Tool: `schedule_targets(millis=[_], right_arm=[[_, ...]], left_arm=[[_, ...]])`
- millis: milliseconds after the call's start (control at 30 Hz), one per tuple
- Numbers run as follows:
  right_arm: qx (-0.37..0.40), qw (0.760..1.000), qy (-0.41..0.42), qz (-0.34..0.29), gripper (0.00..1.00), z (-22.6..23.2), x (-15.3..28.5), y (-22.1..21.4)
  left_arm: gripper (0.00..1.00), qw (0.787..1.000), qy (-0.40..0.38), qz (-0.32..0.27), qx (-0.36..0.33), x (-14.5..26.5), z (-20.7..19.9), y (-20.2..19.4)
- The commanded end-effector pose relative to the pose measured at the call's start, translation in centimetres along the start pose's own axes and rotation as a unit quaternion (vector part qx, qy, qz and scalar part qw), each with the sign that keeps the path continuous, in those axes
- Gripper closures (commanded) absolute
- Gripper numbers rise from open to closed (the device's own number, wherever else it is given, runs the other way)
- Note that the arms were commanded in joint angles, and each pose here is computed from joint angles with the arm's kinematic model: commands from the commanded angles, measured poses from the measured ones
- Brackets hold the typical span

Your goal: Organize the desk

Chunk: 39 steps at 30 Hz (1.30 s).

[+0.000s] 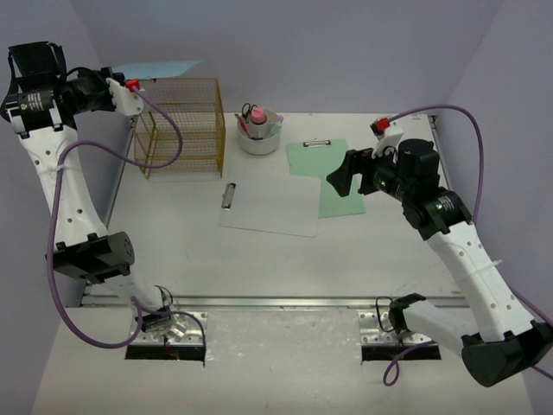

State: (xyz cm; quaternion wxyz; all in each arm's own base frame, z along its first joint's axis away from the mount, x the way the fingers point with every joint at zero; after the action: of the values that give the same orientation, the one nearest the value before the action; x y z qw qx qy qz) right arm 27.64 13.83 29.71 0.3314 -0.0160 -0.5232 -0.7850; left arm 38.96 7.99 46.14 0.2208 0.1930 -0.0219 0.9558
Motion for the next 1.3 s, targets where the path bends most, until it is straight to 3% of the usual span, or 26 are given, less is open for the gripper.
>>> schedule_targets(millis=[0,533,1100,1133,1233,1267], right_arm=[[0.005,1.0,0.008,-0.019,0.05,0.1,-0.4,0.8],[-0.001,1.0,0.009,-0.012,0.05,0.1,-0.6,0.5],[-0.007,1.0,0.01,0.003,0.05,-0.2,-1.0,-0.2],[-0.008,1.0,0.01,0.004,0.05,-0.2,-1.1,-0.3],[-0.009,1.0,0.009,0.009,0.05,-0.3,-1.2,-0.6],[-0.01,1.0,0.01,0.011,0.05,-0.3,-1.2,-0.8]], left_arm=[[1.0,0.997,0.002,-0.055,-0.048,-0.4,-0.3,1.3],[1.0,0.997,-0.065,-0.042,-0.015,-1.9,-4.8,-0.3],[0.99,0.996,-0.078,-0.05,0.003,-5.5,-6.6,-2.8],[0.94,0.996,-0.073,-0.048,0.009,-5.7,-6.5,-3.0],[0.56,0.997,-0.034,-0.046,0.044,-6.3,-5.3,-3.5],[0.21,0.997,-0.004,-0.038,0.063,-6.6,-4.5,-3.9]])
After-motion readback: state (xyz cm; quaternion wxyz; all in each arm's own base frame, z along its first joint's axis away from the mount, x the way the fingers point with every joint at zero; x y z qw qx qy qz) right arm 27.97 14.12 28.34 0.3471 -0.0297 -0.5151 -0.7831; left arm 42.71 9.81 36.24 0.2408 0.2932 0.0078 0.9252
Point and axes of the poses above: each gripper's point midway between its finger pads, its own x axis back along the fingers, its own z axis along the line the jaws close on, y = z × x, the point moved 3 cm from there along x, back along the fingers, and after that the axes turned 13 degrees about -x, right-handed, at the moved point
